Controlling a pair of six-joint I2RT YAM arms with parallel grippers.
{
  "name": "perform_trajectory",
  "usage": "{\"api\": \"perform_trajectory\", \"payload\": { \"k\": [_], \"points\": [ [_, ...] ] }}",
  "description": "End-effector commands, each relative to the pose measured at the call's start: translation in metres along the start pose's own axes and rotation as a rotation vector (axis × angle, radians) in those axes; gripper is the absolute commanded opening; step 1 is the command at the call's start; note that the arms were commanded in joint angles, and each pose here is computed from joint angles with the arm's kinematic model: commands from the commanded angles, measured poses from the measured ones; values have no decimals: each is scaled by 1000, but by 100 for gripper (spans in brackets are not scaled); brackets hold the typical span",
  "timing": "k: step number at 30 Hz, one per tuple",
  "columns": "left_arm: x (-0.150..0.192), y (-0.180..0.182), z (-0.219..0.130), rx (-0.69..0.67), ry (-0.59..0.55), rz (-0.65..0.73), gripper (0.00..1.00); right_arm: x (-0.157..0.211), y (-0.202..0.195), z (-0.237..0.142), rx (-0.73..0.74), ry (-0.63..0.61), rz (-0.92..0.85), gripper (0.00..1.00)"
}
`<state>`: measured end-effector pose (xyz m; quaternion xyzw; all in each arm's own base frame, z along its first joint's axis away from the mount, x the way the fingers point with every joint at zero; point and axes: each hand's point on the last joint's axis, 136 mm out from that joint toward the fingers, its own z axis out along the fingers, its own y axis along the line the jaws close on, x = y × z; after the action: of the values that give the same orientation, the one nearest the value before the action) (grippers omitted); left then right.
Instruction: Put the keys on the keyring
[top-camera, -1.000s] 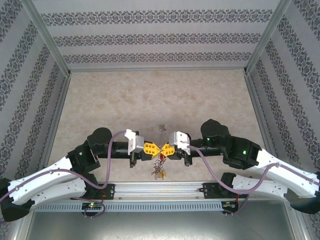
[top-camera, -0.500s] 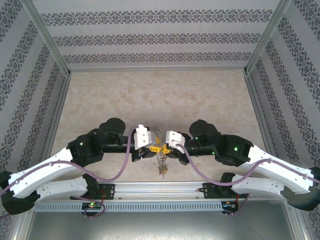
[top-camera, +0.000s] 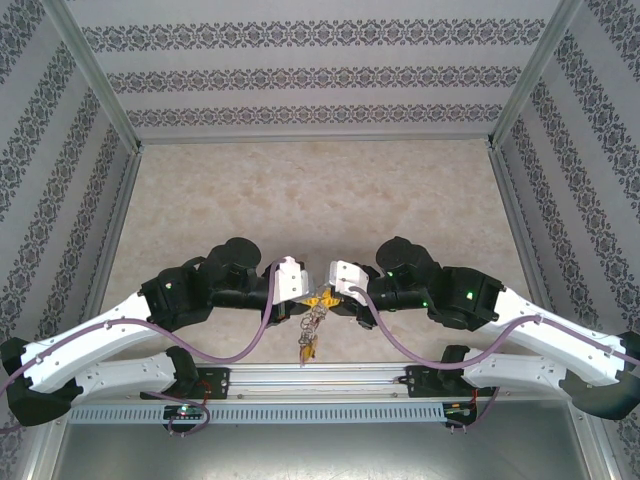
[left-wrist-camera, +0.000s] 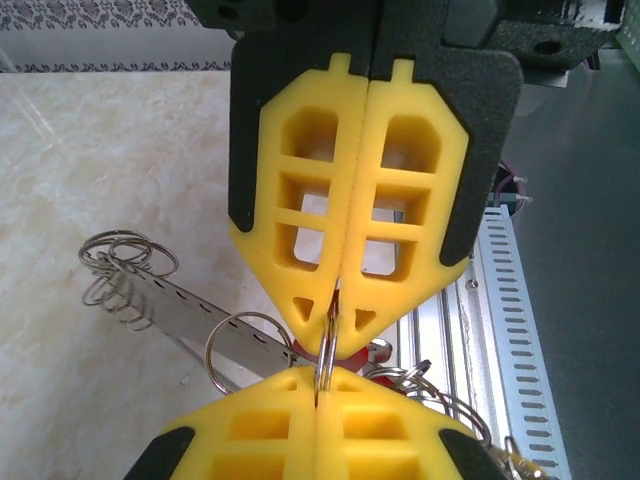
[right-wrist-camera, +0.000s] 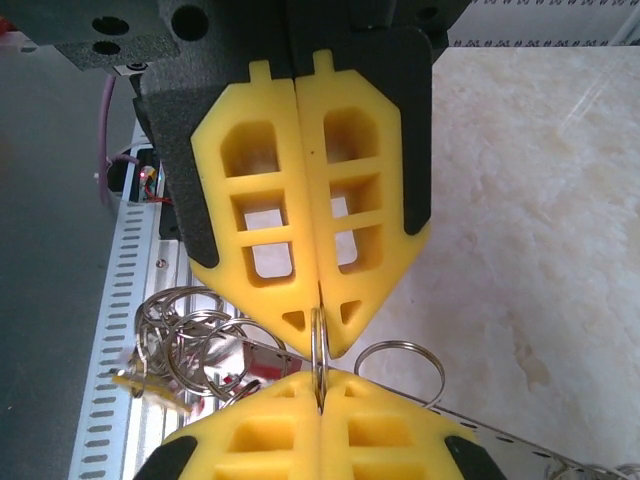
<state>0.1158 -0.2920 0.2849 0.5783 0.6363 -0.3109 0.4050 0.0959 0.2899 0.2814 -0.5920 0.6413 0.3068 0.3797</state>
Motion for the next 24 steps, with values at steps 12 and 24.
{"api": "perform_trajectory", "payload": {
  "k": [12, 24],
  "points": [
    [-59, -27, -34, 97, -436, -21, 0, -32, 24, -12, -115, -186, -48, 16],
    [-71, -34, -43, 150, -541, -34, 0, -37, 24, -17, -107, -231, -61, 24]
  ]
}}
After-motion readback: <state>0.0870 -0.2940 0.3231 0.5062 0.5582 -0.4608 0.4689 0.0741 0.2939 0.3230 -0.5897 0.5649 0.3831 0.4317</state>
